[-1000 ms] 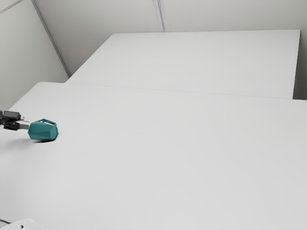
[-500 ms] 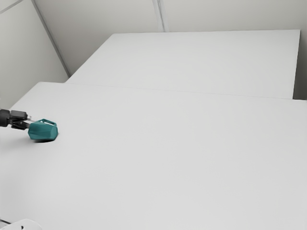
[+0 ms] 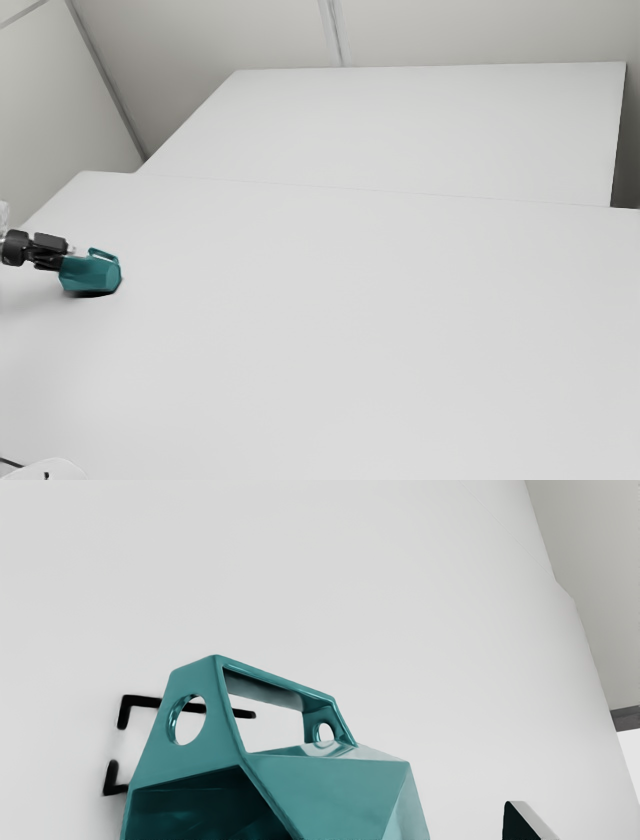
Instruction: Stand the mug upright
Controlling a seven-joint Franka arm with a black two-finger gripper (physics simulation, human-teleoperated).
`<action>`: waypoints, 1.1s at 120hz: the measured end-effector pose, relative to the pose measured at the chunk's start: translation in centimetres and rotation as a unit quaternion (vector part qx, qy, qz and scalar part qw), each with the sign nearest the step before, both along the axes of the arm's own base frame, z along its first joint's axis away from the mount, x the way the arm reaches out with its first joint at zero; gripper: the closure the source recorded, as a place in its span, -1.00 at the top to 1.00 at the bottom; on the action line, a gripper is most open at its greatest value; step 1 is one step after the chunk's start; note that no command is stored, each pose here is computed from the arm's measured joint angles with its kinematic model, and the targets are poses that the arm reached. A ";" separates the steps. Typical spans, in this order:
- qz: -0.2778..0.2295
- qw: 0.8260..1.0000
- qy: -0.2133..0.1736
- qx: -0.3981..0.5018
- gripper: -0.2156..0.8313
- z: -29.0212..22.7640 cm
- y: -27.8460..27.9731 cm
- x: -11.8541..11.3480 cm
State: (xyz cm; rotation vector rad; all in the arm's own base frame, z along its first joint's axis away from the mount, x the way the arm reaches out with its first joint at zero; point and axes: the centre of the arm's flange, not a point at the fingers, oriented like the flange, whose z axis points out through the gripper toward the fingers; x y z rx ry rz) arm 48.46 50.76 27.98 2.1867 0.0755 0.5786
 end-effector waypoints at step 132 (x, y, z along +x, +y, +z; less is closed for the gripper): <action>-0.172 0.974 0.035 0.145 -0.90 12.1 -14.8 7.2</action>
